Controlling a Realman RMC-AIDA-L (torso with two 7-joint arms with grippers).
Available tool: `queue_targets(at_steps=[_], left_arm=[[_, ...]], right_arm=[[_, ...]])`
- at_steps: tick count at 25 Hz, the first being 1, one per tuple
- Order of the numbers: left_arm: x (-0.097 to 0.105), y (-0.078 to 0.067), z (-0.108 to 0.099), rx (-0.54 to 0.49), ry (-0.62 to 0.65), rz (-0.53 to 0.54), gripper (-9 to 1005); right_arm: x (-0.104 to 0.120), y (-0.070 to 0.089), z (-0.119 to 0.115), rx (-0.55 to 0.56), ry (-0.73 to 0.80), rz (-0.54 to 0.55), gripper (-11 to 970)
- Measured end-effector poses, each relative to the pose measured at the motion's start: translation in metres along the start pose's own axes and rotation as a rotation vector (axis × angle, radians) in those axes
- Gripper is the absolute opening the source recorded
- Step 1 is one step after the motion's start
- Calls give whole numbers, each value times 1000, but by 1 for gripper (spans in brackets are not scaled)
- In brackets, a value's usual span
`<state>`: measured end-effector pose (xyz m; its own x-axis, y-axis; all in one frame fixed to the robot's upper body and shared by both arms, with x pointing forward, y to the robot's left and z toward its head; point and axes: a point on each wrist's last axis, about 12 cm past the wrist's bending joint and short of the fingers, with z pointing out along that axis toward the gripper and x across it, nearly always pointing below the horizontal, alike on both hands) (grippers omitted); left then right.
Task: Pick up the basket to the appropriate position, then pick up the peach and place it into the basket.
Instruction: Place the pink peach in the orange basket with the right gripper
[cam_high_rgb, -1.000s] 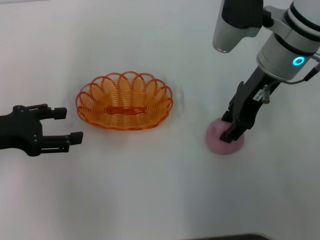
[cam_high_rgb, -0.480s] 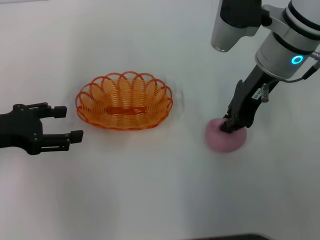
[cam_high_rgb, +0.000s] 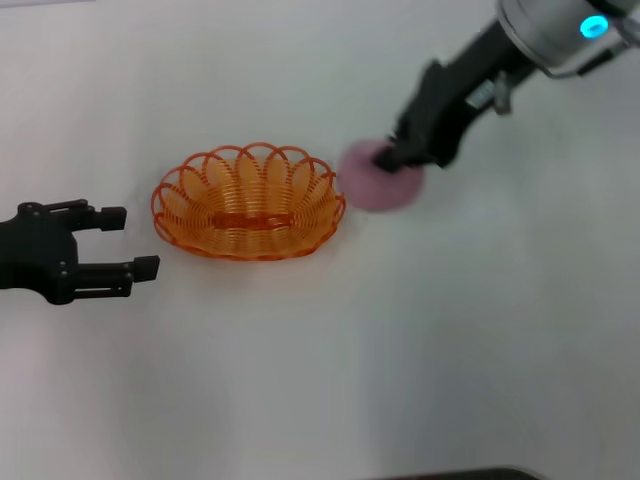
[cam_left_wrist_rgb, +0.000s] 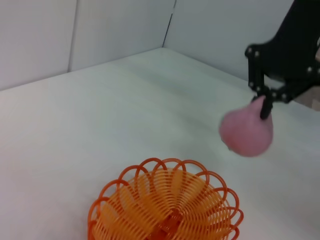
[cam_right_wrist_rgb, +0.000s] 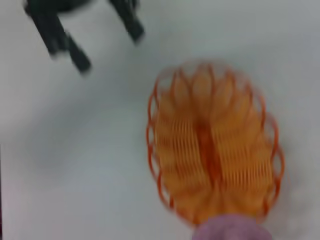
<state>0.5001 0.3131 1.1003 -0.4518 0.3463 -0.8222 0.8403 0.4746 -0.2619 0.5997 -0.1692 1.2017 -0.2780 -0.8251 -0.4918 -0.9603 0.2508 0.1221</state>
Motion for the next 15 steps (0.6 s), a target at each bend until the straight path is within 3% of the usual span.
queue_targets(at_steps=[9,15], left_arm=[[-2,2,0,1,4,-10,827],[-3,2,0,1,6,-15,827]], right_arm=[[-43,-5,16,47,-240,-96,43],[-56,-3,37,24,-379,-142,70]])
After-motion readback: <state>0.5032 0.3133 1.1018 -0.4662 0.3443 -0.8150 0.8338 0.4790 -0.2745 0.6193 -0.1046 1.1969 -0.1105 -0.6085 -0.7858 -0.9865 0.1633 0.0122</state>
